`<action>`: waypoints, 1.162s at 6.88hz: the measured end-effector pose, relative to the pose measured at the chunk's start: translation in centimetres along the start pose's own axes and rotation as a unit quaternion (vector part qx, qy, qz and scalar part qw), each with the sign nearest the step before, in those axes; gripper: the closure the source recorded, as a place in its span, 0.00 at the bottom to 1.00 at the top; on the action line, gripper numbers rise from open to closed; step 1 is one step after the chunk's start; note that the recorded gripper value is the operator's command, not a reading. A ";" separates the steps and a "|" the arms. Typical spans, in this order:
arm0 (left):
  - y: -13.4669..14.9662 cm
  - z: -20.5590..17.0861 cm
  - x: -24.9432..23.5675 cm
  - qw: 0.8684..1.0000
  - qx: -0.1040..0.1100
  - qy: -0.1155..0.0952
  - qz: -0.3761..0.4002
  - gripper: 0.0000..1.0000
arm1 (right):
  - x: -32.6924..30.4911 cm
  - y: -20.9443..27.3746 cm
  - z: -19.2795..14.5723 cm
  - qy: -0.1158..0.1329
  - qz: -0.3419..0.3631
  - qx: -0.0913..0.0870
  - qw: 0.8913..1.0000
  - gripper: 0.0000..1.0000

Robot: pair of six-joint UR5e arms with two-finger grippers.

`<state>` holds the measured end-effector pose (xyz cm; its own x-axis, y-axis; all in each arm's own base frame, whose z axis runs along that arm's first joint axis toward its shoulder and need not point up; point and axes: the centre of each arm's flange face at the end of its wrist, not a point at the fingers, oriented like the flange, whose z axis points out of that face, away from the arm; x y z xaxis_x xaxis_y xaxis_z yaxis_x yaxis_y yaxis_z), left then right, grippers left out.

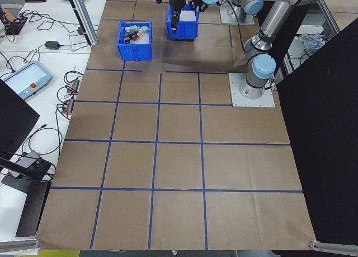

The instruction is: Place button box in front

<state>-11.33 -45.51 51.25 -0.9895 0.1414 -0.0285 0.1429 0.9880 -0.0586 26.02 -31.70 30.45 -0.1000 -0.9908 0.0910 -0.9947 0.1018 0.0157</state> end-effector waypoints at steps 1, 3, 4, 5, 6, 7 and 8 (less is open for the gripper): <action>0.1 -0.6 0.0 1.000 0.003 0.000 -0.001 0.00 | -0.5 -1.3 0.2 0.003 0.003 -0.001 1.000 0.98; 0.5 -0.6 0.1 1.000 -0.010 0.004 0.000 0.00 | -2.3 -3.4 0.0 0.008 -0.017 0.003 1.000 0.98; 0.8 -0.5 0.2 1.000 -0.019 0.005 0.001 0.00 | -3.0 -4.0 0.0 0.008 -0.029 0.004 1.000 0.98; 1.0 -0.4 0.3 1.000 -0.027 0.007 0.001 0.00 | -3.5 -4.5 0.0 0.010 -0.041 0.008 0.999 0.98; 1.2 -0.4 0.4 1.000 -0.030 0.008 0.001 0.00 | -4.0 -5.1 0.1 0.012 -0.053 0.012 0.998 0.98; 1.3 -0.5 0.5 1.000 -0.030 0.010 0.002 0.00 | -4.3 -5.6 0.6 0.013 -0.064 0.013 0.998 0.98; 1.4 -0.7 0.7 1.000 -0.028 0.013 0.003 0.00 | -4.4 -6.1 1.1 0.012 -0.069 0.013 0.997 0.95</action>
<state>-11.81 -43.96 51.83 -0.9891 0.1472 -0.0019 0.1473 0.9891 -0.0026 32.50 -28.02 28.87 0.0375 -0.9928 0.1138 -0.9993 -0.0374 0.0032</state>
